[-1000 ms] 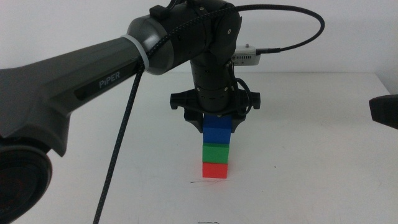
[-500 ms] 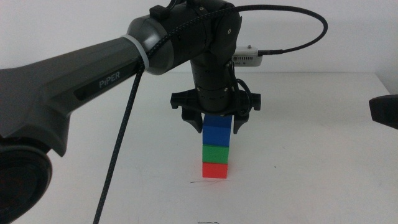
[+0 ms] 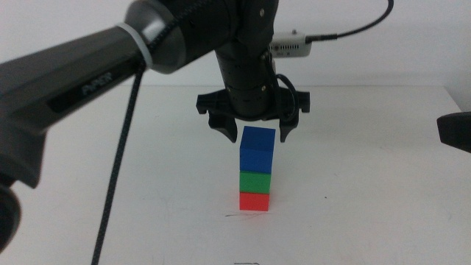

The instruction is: Stack red cubes first, then green, then blue cubes in a specific spot.

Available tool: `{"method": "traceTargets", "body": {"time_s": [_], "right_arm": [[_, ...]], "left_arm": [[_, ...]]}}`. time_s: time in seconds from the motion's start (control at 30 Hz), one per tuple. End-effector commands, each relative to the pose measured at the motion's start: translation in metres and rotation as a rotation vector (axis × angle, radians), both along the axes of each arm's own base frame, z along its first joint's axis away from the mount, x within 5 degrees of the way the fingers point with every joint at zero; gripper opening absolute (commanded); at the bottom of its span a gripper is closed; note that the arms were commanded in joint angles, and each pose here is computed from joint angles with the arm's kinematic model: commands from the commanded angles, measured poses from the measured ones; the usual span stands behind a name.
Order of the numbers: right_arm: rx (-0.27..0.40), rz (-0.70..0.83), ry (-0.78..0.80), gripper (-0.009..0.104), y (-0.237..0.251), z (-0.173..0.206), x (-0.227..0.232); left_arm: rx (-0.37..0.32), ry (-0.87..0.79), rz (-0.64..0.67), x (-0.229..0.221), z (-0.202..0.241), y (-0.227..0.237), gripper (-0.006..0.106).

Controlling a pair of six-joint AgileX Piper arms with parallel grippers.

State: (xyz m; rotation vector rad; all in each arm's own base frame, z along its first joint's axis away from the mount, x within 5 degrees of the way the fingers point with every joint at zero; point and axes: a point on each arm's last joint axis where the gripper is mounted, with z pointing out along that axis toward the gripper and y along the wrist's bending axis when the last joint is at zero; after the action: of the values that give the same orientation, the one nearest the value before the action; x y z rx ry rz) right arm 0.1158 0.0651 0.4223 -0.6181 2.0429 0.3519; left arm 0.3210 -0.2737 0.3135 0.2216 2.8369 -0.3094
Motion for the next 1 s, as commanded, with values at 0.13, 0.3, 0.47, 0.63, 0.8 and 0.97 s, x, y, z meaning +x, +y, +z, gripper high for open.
{"method": "traceTargets", "body": {"time_s": [0.13,0.3,0.47,0.63,0.8,0.97], "right_arm": [[0.033,-0.007,-0.080,0.068,-0.001,0.013,0.000],[0.033,-0.007,-0.080,0.068,-0.001,0.013,0.000],[0.033,-0.007,-0.080,0.068,-0.001,0.013,0.000],[0.033,-0.007,-0.080,0.068,-0.001,0.013,0.000],[0.033,-0.007,-0.080,0.068,-0.001,0.013,0.000],[0.031,-0.008,-0.083,0.068,-0.001,0.013,0.000]], "left_arm": [[-0.062,-0.047,-0.010,-0.026,0.054,0.017,0.085],[-0.082,-0.145,-0.048,-0.041,0.087,0.034,0.085],[-0.073,-0.311,-0.144,-0.067,0.131,0.062,0.084],[-0.043,-0.480,-0.219,-0.095,0.170,0.094,0.084],[0.031,-0.643,-0.167,-0.123,0.200,0.135,0.084],[0.060,-0.726,-0.029,-0.145,0.216,0.188,0.085]]}}
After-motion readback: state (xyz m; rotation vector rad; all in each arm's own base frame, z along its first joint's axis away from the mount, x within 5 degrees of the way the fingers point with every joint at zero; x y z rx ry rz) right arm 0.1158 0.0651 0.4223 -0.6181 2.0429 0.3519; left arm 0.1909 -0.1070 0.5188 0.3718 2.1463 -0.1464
